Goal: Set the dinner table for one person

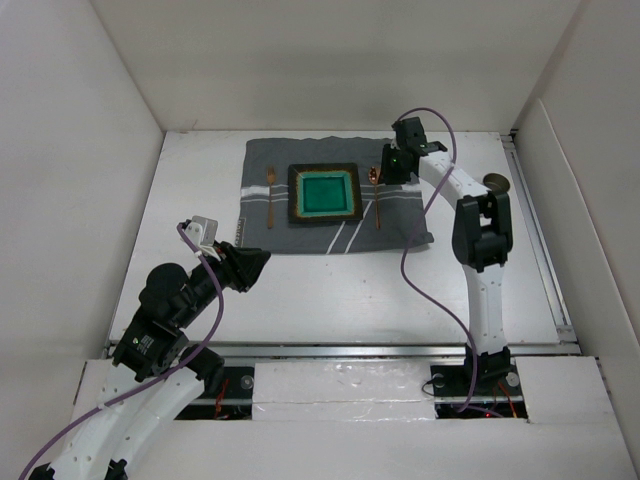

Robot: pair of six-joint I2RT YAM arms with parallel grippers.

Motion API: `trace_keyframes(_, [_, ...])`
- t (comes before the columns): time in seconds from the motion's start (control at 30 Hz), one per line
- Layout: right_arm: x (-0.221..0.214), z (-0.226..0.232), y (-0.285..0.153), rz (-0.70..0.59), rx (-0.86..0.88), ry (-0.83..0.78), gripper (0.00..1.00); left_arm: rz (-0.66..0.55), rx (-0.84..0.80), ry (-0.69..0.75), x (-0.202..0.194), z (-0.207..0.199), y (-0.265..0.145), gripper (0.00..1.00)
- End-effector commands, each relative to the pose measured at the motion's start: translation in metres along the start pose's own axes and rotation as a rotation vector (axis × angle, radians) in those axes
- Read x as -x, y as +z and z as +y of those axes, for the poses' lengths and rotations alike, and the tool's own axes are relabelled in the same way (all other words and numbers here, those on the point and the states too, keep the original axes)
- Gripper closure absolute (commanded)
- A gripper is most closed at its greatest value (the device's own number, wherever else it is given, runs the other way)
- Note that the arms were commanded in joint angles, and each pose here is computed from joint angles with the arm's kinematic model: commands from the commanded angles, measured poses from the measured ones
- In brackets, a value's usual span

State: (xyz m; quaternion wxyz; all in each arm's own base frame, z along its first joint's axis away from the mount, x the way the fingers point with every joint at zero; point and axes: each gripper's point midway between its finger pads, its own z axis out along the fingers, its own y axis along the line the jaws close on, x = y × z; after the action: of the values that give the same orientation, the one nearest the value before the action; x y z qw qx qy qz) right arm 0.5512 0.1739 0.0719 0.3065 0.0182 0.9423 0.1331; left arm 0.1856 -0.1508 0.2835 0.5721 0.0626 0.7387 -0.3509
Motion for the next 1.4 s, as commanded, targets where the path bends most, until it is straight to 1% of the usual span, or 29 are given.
trace_keyframes(0.0, [0.063, 0.019, -0.078, -0.244, 0.070, -0.024, 0.72, -0.030, -0.015, 0.014, 0.008, -0.003, 0.003, 0.76])
trace_keyframes(0.03, [0.096, 0.025, -0.128, -0.400, 0.097, -0.022, 0.79, -0.039, -0.021, 0.017, 0.010, -0.004, 0.001, 0.76])
trace_keyframes(0.07, [0.068, 0.006, -0.120, -0.369, 0.065, 0.001, 0.96, -0.041, -0.021, 0.017, 0.010, -0.004, 0.001, 0.75])
trace_keyframes(0.1, [0.096, 0.002, -0.167, -0.531, 0.085, 0.026, 1.00, -0.043, -0.023, 0.019, 0.011, -0.005, 0.000, 0.75])
trace_keyframes(0.13, [0.080, -0.017, -0.151, -0.504, 0.052, 0.054, 1.00, -0.044, -0.024, 0.019, 0.011, -0.005, 0.000, 0.75])
trace_keyframes(0.17, [0.084, -0.026, -0.181, -0.561, 0.039, 0.080, 1.00, -0.036, -0.042, 0.024, 0.010, -0.008, -0.001, 0.75])
trace_keyframes(0.2, [0.063, -0.044, -0.177, -0.529, 0.006, 0.126, 1.00, -0.039, -0.049, 0.027, 0.010, -0.009, -0.002, 0.75])
trace_keyframes(0.23, [0.057, -0.097, -0.201, -0.580, -0.156, 0.214, 1.00, -0.043, -0.065, 0.032, 0.011, -0.012, -0.003, 0.75])
trace_keyframes(0.27, [0.043, -0.102, -0.192, -0.547, -0.169, 0.217, 1.00, -0.042, -0.065, 0.032, 0.010, -0.012, -0.003, 0.75])
trace_keyframes(0.3, [0.036, -0.124, -0.195, -0.554, -0.248, 0.247, 1.00, -0.041, -0.066, 0.033, 0.010, -0.012, -0.004, 0.76])
trace_keyframes(0.33, [0.030, -0.148, -0.201, -0.558, -0.304, 0.278, 0.98, -0.039, -0.077, 0.035, 0.010, -0.014, -0.005, 0.75])
trace_keyframes(0.37, [0.026, -0.159, -0.208, -0.570, -0.334, 0.295, 0.86, -0.038, -0.083, 0.040, 0.010, -0.015, -0.006, 0.75])
trace_keyframes(0.43, [0.016, -0.182, -0.211, -0.572, -0.395, 0.318, 0.72, -0.041, -0.098, 0.045, 0.010, -0.017, -0.007, 0.75])
trace_keyframes(0.47, [0.016, -0.196, -0.216, -0.581, -0.427, 0.337, 0.60, -0.043, -0.099, 0.046, 0.010, -0.017, -0.008, 0.75])
trace_keyframes(0.57, [0.027, -0.220, -0.224, -0.612, -0.496, 0.360, 0.50, -0.040, -0.098, 0.045, 0.009, -0.017, -0.009, 0.75])
trace_keyframes(0.6, [0.022, -0.225, -0.209, -0.561, -0.511, 0.362, 0.50, -0.042, -0.105, 0.049, 0.009, -0.019, -0.010, 0.75])
trace_keyframes(0.67, [0.038, -0.238, -0.208, -0.565, -0.532, 0.352, 0.50, -0.050, -0.111, 0.051, 0.011, -0.020, -0.011, 0.75])
trace_keyframes(0.7, [0.031, -0.247, -0.190, -0.503, -0.536, 0.357, 0.50, -0.055, -0.109, 0.051, 0.011, -0.019, -0.012, 0.75])
trace_keyframes(0.77, [0.049, -0.248, -0.185, -0.510, -0.529, 0.342, 0.49, -0.049, -0.097, 0.048, 0.010, -0.017, -0.011, 0.75])
trace_keyframes(0.83, [0.047, -0.254, -0.164, -0.462, -0.528, 0.332, 0.49, -0.034, -0.100, 0.049, 0.007, -0.017, -0.009, 0.75])
trace_keyframes(0.87, [0.057, -0.254, -0.163, -0.470, -0.527, 0.331, 0.49, -0.038, -0.102, 0.050, 0.009, -0.018, -0.008, 0.75])
trace_keyframes(0.93, [0.050, -0.262, -0.144, -0.416, -0.545, 0.334, 0.49, -0.028, -0.085, 0.049, 0.007, -0.014, -0.005, 0.75])
trace_keyframes(0.97, [0.056, -0.263, -0.143, -0.421, -0.545, 0.328, 0.49, -0.020, -0.080, 0.047, 0.005, -0.013, -0.005, 0.75])
trace_keyframes(1.1, [0.053, -0.274, -0.124, -0.375, -0.556, 0.332, 0.50, -0.012, -0.079, 0.046, 0.004, -0.013, -0.002, 0.75])
trace_keyframes(1.13, [0.053, -0.275, -0.121, -0.367, -0.558, 0.332, 0.52, -0.011, -0.067, 0.045, 0.004, -0.010, 0.000, 0.75])
trace_keyframes(1.2, [0.053, -0.279, -0.113, -0.359, -0.561, 0.327, 0.64, -0.003, -0.062, 0.044, 0.003, -0.009, 0.001, 0.75])
trace_keyframes(1.23, [0.053, -0.280, -0.112, -0.355, -0.568, 0.331, 0.79, 0.001, -0.065, 0.043, 0.002, -0.010, 0.002, 0.75])
trace_keyframes(1.3, [0.058, -0.276, -0.118, -0.371, -0.591, 0.317, 1.00, -0.003, -0.067, 0.045, 0.003, -0.010, 0.002, 0.75])
trace_keyframes(1.37, [0.064, -0.266, -0.128, -0.398, -0.613, 0.271, 1.00, 0.000, -0.052, 0.043, 0.003, -0.008, 0.004, 0.75])
